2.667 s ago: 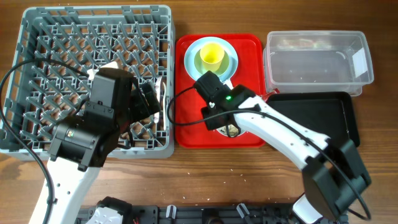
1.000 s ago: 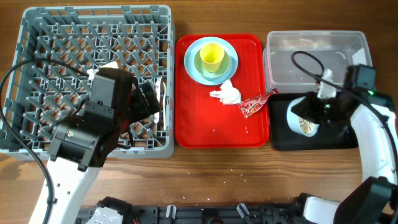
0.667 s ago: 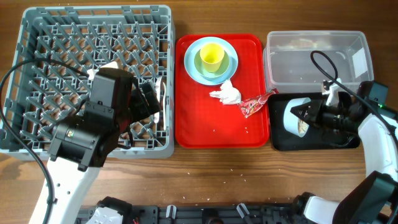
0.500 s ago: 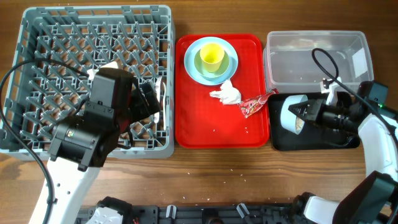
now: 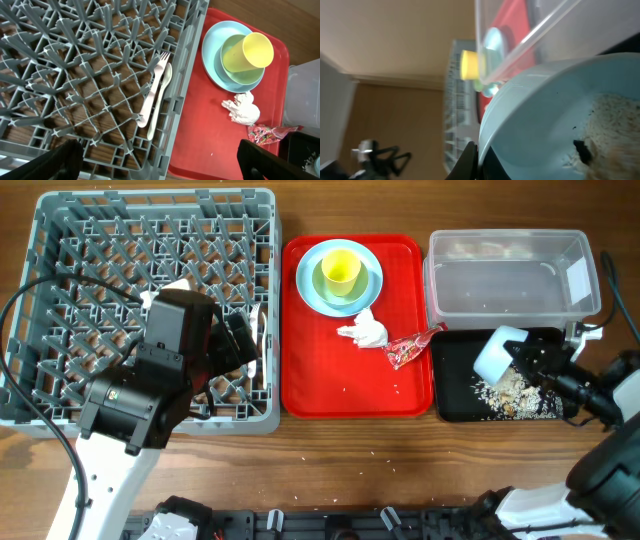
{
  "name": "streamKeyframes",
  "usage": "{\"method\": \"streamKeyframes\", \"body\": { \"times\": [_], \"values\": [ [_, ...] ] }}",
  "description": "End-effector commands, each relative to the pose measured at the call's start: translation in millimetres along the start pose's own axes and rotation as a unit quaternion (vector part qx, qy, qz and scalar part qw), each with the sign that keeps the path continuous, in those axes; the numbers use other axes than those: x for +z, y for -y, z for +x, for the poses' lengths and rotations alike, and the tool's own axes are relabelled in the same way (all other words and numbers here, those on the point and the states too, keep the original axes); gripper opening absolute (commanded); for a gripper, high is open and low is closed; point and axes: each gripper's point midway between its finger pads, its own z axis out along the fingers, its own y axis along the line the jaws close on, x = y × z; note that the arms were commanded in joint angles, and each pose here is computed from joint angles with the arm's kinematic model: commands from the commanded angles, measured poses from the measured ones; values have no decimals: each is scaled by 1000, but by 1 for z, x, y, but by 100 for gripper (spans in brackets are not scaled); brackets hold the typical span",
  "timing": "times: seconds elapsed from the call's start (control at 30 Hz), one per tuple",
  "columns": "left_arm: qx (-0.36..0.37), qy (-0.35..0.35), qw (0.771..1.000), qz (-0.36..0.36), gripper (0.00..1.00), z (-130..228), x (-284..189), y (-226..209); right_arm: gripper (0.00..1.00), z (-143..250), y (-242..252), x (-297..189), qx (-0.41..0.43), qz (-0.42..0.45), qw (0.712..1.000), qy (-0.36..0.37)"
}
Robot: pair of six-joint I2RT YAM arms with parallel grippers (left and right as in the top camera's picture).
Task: Sort waste into correct bins and load items into the dishwasher rack
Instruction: 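Tip the bowl to dump the rice onto the black tray, then set the empty bowl back down on the red tray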
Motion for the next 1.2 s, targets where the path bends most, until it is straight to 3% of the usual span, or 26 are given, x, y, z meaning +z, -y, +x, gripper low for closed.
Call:
{"method": "streamKeyframes", "body": {
  "times": [0.0, 0.23, 0.43, 0.53, 0.77, 0.8, 1.07, 1.17],
  "values": [
    [-4, 7, 1000, 5, 100, -4, -4, 1, 4, -5, -15, 0, 15, -77, 997, 20],
    [-4, 7, 1000, 5, 100, -4, -4, 1, 4, -9, -18, -22, 71, -91, 991, 60],
    [-4, 7, 1000, 5, 100, -4, -4, 1, 4, -3, -25, -39, 40, -90, 991, 95],
    [-4, 7, 1000, 5, 100, -4, -4, 1, 4, 0, -20, -37, 25, -74, 993, 85],
    [-4, 7, 1000, 5, 100, -4, -4, 1, 4, 12, -30, -37, 84, -80, 990, 74],
    [-4, 7, 1000, 5, 100, -4, -4, 1, 4, 12, -36, -38, 45, -83, 992, 83],
    [-4, 7, 1000, 5, 100, -4, -4, 1, 4, 24, -37, -36, 120, -70, 989, 50],
    [-4, 7, 1000, 5, 100, -4, -4, 1, 4, 24, -49, -38, 87, -57, 994, 33]
  ]
}}
